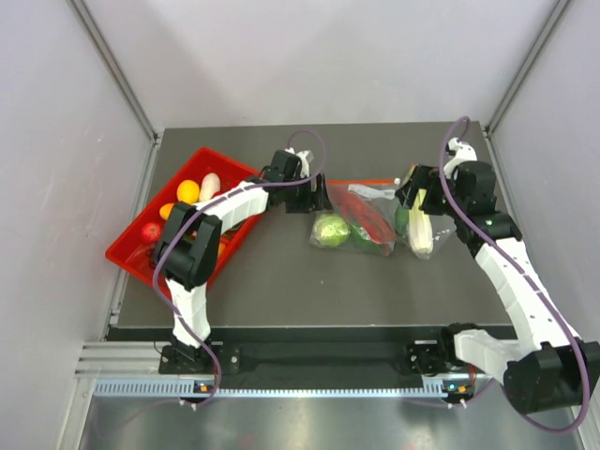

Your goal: Open the zip-top bag and remove the fake food

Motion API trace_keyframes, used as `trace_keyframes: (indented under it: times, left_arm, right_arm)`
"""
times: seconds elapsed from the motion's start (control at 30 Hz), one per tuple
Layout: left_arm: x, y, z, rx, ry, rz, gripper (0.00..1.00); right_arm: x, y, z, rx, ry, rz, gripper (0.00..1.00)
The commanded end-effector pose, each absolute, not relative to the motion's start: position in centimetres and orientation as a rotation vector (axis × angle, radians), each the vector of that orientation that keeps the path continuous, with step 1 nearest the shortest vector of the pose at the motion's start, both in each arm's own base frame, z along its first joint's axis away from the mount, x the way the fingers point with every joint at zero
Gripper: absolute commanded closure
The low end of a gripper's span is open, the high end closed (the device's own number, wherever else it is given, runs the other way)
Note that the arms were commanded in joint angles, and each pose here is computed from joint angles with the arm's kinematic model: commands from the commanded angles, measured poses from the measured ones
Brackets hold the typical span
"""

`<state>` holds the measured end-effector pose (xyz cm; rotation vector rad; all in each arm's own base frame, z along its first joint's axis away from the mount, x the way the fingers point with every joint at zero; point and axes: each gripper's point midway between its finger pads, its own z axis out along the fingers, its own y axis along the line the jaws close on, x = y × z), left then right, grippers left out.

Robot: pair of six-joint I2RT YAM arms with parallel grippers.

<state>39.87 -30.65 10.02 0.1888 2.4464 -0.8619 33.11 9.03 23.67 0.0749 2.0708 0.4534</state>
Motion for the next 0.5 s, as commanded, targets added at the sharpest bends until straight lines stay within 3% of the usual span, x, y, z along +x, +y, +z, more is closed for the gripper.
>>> trace_keyframes:
  times: [0.0,0.1,0.13,0.2,0.23,0.27,0.47]
  left_arm:
    - [41.3,-32.0,12.3,0.213,2.358,-0.937,0.17]
    - [40.3,-32.7,10.7,0.253,2.390,-0.970,0.29]
    - [39.9,-33.1,10.3,0.272,2.395,-0.990,0.52]
    - [39.4,-33.3,9.7,0.285,2.412,-1.007,0.72]
    - [38.9,-33.2,9.5,0.290,2.421,-1.023,0.95]
    - [38.7,-33.1,9.3,0.299,2.426,-1.023,1.00]
    - [34.6,-30.9,8.8,0.310,2.517,-1.005,1.00]
  right_arm:
    - [32.7,9.0,25.0,0.091,2.010,0.478,0.10]
    - [32.4,9.0,24.1,0.097,2.029,0.482,0.10]
    - [32.5,9.1,23.8,0.097,2.034,0.486,0.10]
    - [32.7,9.2,23.4,0.097,2.042,0.488,0.10]
    - [32.8,9.3,23.5,0.090,2.042,0.495,0.10]
    - [33.1,9.5,23.2,0.088,2.048,0.501,0.10]
    - [34.4,10.9,21.3,0.056,2.073,0.576,0.09]
